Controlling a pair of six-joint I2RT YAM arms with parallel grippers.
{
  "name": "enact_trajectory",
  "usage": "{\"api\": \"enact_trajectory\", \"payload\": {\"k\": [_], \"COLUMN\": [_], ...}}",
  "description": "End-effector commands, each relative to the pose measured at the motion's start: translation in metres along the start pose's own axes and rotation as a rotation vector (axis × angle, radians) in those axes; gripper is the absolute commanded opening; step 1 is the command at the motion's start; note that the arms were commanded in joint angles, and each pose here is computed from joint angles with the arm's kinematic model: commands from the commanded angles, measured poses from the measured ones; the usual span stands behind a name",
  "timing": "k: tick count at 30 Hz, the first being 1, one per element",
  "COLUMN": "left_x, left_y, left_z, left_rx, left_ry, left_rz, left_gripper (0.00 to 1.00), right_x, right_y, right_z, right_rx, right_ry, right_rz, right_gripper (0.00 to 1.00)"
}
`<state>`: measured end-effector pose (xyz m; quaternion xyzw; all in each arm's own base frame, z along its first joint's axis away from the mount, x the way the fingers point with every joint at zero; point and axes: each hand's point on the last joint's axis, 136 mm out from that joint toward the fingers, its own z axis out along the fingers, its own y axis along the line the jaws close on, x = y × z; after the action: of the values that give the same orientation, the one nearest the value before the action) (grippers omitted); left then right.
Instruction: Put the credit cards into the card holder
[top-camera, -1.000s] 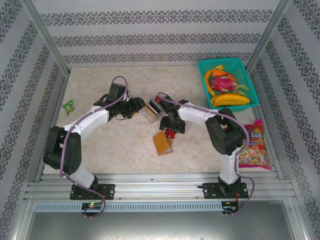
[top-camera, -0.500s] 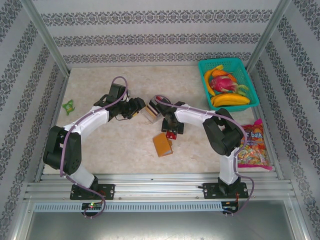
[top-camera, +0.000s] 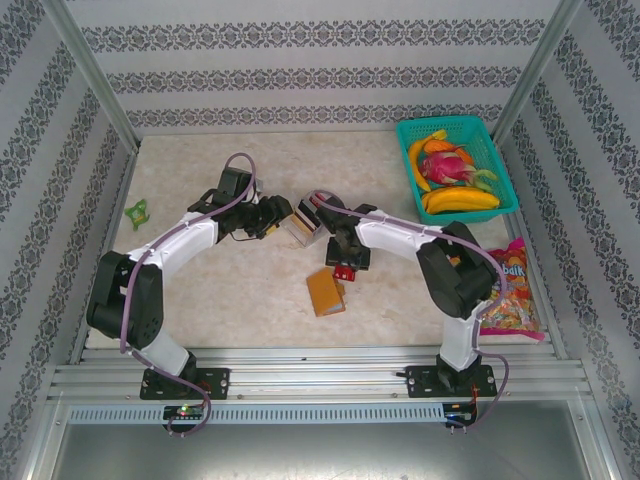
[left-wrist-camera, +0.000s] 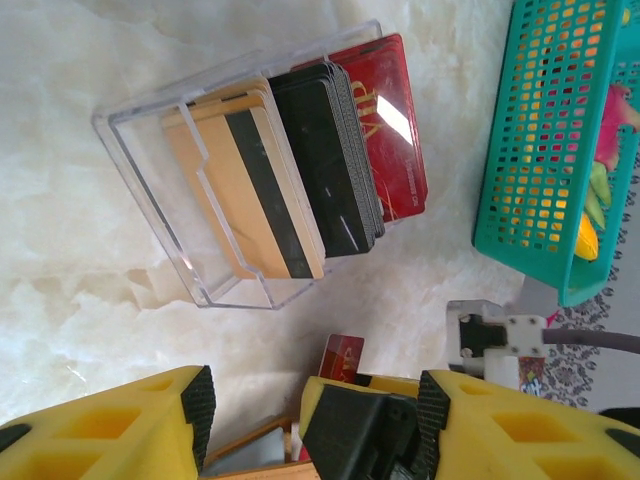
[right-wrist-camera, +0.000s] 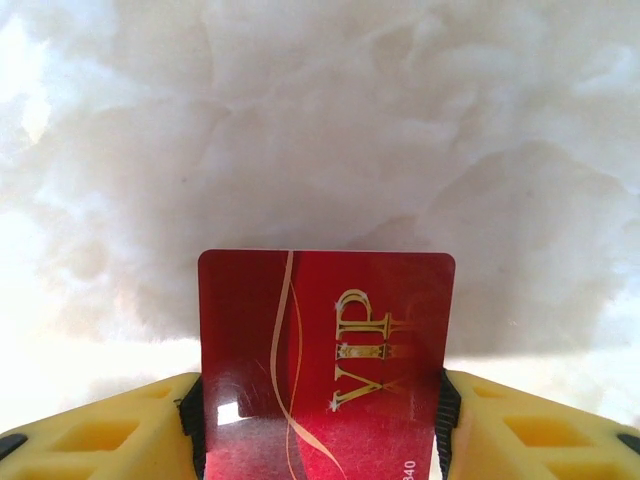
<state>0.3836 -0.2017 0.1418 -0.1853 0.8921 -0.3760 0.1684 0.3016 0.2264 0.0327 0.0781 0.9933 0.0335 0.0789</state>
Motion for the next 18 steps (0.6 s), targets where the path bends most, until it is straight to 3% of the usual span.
{"api": "enact_trajectory", "payload": {"k": [1,8,12,18], "left_x": [-0.001,0.006,0.011,0.022], "left_y": [-0.018,-0.039,-0.056,-0.070], "left_z": [0.005,0.014,0.021,0.031], "left_rx": [0.064,0.091,0.135,0.230], "left_ry": [0.028,0.120,0.238,0.373], "left_rz": [0.044,0.110,0.155,0.116], "left_gripper": [0.59,0.60,0.60,0.58], "right_x": [-0.001,-0.002,0.001,0.002], "right_y": [0.003,0.009,0.019,0.030], "right_z": [-0.019,-0.044,-0.066,-0.091], "right_rx": [-0.044,-0.134,-0.207,-0.277], "right_ry": [-0.039,-0.110,-0.130,-0.161], "right_rz": [-0.049,-0.184,-0.285,-0.363], "right_gripper": [0.60,0.61,0.62,0.62]}}
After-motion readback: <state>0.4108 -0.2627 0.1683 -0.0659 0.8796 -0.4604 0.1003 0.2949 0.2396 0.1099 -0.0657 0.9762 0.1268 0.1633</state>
